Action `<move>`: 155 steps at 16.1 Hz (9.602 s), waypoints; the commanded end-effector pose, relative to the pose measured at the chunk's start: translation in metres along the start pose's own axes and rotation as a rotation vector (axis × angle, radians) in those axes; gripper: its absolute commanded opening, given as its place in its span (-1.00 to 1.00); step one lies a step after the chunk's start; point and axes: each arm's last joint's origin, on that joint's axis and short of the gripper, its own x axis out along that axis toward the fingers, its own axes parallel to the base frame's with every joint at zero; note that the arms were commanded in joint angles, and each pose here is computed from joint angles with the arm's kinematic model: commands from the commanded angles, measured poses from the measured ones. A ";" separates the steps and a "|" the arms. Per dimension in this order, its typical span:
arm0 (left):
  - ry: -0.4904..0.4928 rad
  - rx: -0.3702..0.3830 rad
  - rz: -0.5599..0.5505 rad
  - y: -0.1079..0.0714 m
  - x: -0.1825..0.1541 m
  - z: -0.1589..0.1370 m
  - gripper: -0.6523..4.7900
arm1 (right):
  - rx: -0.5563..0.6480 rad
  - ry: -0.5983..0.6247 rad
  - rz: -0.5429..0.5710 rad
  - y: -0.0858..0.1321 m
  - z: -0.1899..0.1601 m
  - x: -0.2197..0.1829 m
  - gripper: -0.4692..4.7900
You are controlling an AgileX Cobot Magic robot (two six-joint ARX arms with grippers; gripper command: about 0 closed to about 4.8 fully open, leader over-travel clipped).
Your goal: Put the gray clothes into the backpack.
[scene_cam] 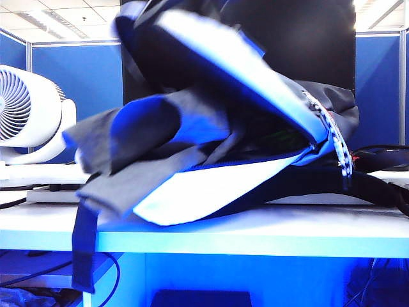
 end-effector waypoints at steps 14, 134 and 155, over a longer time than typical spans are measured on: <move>-0.008 0.064 0.002 -0.006 -0.004 0.003 1.00 | 0.052 0.069 0.050 -0.026 -0.018 0.031 0.05; -0.179 0.617 1.254 -0.091 -0.102 -0.326 -0.78 | 0.158 -0.727 -1.026 0.039 -0.279 -0.173 -0.83; -0.159 0.623 1.203 -0.092 -0.100 -0.327 -0.78 | 0.158 -0.727 -1.026 0.039 -0.279 -0.173 -0.82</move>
